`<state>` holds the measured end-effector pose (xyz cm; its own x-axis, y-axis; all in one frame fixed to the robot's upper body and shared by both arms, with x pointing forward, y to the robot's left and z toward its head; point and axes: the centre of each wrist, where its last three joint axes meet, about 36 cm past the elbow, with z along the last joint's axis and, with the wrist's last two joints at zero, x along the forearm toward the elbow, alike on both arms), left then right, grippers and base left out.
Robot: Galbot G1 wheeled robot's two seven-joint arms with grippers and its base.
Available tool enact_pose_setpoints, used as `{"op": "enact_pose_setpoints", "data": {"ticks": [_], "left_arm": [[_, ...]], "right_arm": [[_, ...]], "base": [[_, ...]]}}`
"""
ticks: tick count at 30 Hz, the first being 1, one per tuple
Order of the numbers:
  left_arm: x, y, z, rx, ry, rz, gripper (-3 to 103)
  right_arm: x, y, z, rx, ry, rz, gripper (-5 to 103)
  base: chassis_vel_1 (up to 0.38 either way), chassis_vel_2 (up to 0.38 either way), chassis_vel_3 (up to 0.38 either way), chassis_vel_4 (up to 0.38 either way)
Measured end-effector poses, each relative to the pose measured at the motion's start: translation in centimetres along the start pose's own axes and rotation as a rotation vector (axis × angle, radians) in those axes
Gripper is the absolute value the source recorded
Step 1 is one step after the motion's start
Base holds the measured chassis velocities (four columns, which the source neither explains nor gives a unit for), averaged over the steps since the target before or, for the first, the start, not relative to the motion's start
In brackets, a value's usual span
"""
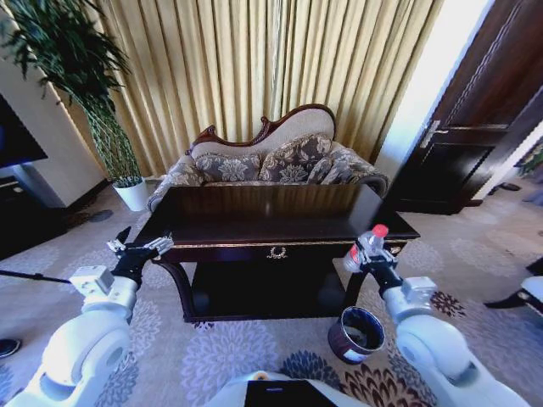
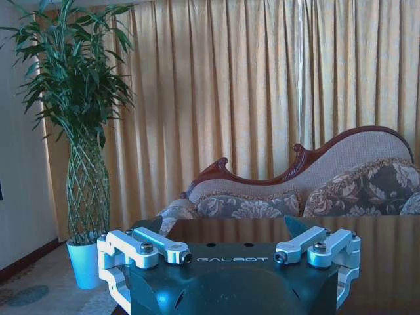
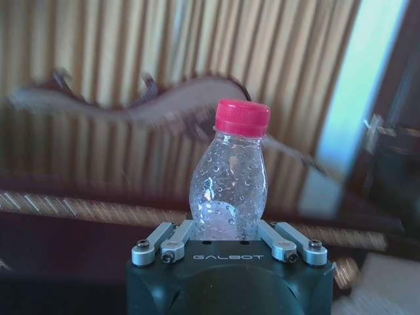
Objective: Move to the front of the table and place the trash on the table into the trash bin.
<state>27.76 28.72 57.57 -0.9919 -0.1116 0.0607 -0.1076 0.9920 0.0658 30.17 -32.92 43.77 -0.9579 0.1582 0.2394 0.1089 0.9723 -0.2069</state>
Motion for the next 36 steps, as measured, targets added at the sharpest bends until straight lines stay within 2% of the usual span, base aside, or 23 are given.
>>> {"op": "enact_pose_setpoints", "data": {"ticks": [1, 5, 6, 9, 16, 22, 27, 34, 35, 36], "left_arm": [[0.0, 0.0, 0.0, 0.000, 0.000, 0.000, 100], [0.1, 0.2, 0.1, -0.002, 0.002, -0.009, 100], [0.1, 0.2, 0.1, -0.002, 0.002, -0.009, 100], [0.1, 0.3, 0.0, -0.001, -0.001, -0.014, 100], [0.1, 0.3, 0.0, 0.002, -0.016, -0.017, 100], [0.1, 0.3, 0.1, 0.006, -0.016, -0.020, 100], [0.2, 0.3, 0.2, 0.005, -0.013, -0.021, 100], [0.2, 0.3, 0.2, 0.001, -0.013, -0.018, 100], [0.2, 0.3, 0.2, 0.000, -0.015, -0.019, 100], [0.2, 0.3, 0.2, 0.000, -0.015, -0.019, 100]], "right_arm": [[0.0, 0.0, 0.0, 0.000, 0.000, 0.000, 25], [-4.2, -1.1, 5.7, 0.032, 0.090, 0.078, 25], [-4.2, -1.1, 5.7, 0.032, 0.090, 0.078, 25], [-7.5, -2.5, 9.3, 0.036, 0.164, 0.118, 25], [-10.4, -5.4, 14.7, 0.044, 0.289, 0.176, 25], [-11.3, -8.5, 20.6, 0.092, 0.407, 0.230, 25], [-11.1, -8.7, 22.3, 0.089, 0.441, 0.238, 25], [-10.9, -7.4, 24.2, 0.089, 0.474, 0.237, 23], [-10.9, -7.3, 24.3, 0.091, 0.475, 0.236, 28], [-10.9, -7.3, 24.3, 0.091, 0.475, 0.236, 28]], "base": [[0.000, 0.000, 0.000, 0.000], [0.000, 0.000, 0.000, 0.000], [0.000, 0.000, 0.000, 0.000], [0.000, 0.000, 0.000, 0.000], [0.000, 0.000, 0.000, 0.000], [0.000, 0.000, 0.000, 0.000], [0.000, 0.000, 0.000, 0.000], [0.000, 0.000, 0.000, 0.000], [0.000, 0.000, 0.000, 0.000], [0.000, 0.000, 0.000, 0.000]]}}
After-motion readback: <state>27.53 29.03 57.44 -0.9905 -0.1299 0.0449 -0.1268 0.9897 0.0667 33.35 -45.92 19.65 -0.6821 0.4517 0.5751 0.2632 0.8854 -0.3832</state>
